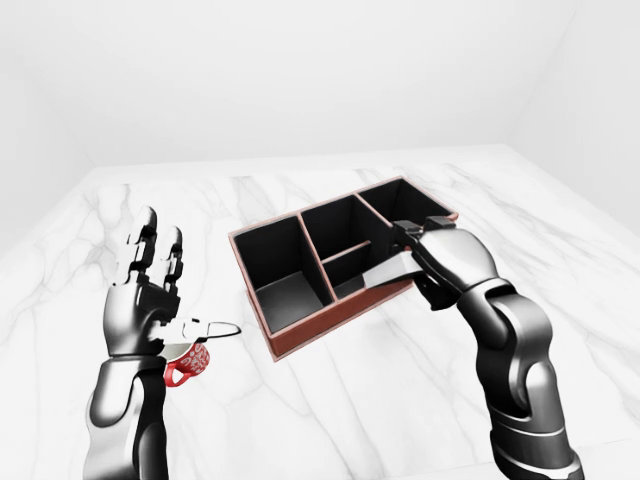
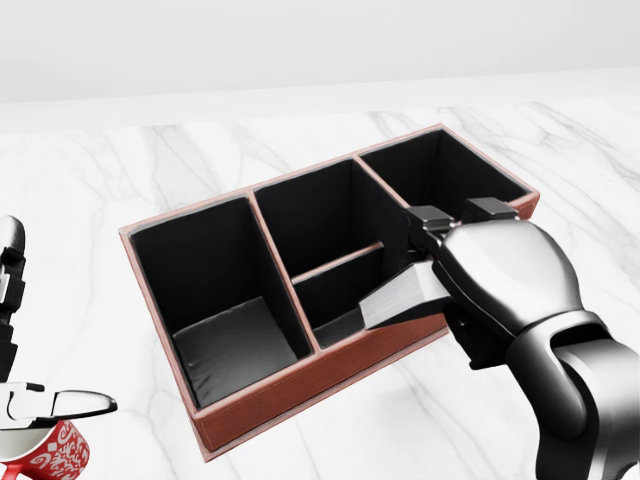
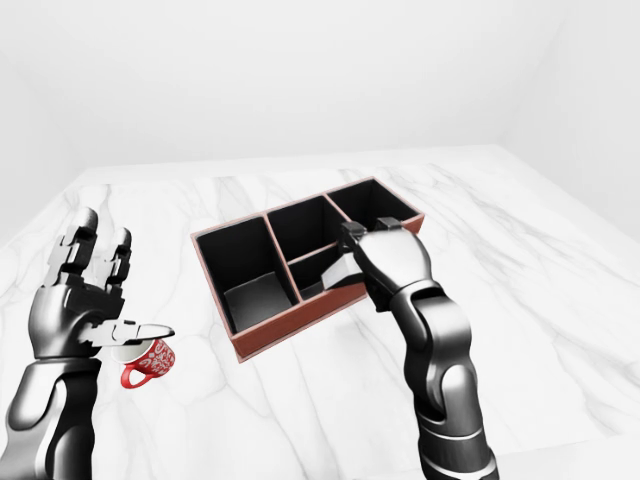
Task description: Pick up the book and place it in the left compartment of the caddy.
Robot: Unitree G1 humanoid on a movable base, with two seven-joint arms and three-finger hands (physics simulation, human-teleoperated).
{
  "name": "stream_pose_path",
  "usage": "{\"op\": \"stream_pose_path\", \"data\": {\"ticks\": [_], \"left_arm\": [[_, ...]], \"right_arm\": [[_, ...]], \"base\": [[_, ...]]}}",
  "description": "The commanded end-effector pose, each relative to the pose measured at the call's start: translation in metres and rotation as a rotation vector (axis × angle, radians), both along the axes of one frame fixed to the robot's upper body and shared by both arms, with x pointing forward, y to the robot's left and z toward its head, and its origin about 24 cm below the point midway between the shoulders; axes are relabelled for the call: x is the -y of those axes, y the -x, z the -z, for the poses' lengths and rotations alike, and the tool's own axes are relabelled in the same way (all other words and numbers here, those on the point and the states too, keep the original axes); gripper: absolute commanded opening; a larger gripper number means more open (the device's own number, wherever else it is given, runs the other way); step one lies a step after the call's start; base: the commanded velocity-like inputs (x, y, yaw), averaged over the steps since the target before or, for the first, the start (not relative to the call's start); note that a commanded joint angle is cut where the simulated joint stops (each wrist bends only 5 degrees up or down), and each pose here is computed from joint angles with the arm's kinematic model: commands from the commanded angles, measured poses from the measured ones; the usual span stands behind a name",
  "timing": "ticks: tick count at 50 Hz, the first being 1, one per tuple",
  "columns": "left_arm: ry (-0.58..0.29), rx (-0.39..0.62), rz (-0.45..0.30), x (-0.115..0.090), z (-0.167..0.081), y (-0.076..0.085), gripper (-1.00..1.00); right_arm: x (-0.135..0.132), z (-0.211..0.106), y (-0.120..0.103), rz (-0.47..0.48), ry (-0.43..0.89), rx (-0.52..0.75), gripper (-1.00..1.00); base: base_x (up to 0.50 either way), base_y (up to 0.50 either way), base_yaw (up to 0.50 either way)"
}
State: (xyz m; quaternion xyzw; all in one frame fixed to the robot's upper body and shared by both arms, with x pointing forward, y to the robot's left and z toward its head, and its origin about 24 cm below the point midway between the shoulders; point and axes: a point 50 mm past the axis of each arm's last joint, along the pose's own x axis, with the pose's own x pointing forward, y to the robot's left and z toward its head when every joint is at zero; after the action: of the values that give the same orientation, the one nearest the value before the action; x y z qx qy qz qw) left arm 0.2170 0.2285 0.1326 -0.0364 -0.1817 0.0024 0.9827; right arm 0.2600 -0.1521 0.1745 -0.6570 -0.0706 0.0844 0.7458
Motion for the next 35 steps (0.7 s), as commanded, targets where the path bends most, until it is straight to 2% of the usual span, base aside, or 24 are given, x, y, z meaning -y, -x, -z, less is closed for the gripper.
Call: {"op": "stream_pose_path", "data": {"ticks": [1, 9, 16, 21, 26, 31, 35], "left_arm": [[0.002, -0.006, 0.000, 0.000, 0.002, 0.001, 1.00], [0.007, -0.016, 0.002, 0.000, 0.004, 0.001, 1.00], [0.012, -0.019, 0.001, -0.002, 0.005, 0.002, 1.00], [0.013, -0.016, -0.001, -0.003, 0.005, 0.002, 1.00], [0.016, -0.019, -0.002, -0.004, 0.005, 0.002, 1.00], [0.018, -0.022, -0.004, -0.005, 0.006, 0.002, 1.00], [0.018, -0.019, -0.005, -0.006, 0.006, 0.003, 1.00]], "right_arm": [[-0.024, -0.022, 0.017, -0.130, 0.025, 0.099, -1.00], [-0.051, -0.032, 0.038, -0.334, 0.137, 0.162, -1.00], [-0.068, -0.041, 0.046, -0.446, 0.186, 0.210, -1.00], [-0.078, -0.052, 0.043, -0.486, 0.190, 0.256, -1.00], [-0.087, -0.065, 0.038, -0.497, 0.163, 0.307, -1.00], [-0.091, -0.083, 0.019, -0.383, 0.007, 0.352, -1.00], [-0.093, -0.092, 0.005, -0.316, -0.111, 0.338, -1.00]], "base": [[0.00, 0.00, 0.00], [0.00, 0.00, 0.00], [0.00, 0.00, 0.00], [0.00, 0.00, 0.00], [0.00, 0.00, 0.00], [0.00, 0.00, 0.00], [0.00, 0.00, 0.00]]}}
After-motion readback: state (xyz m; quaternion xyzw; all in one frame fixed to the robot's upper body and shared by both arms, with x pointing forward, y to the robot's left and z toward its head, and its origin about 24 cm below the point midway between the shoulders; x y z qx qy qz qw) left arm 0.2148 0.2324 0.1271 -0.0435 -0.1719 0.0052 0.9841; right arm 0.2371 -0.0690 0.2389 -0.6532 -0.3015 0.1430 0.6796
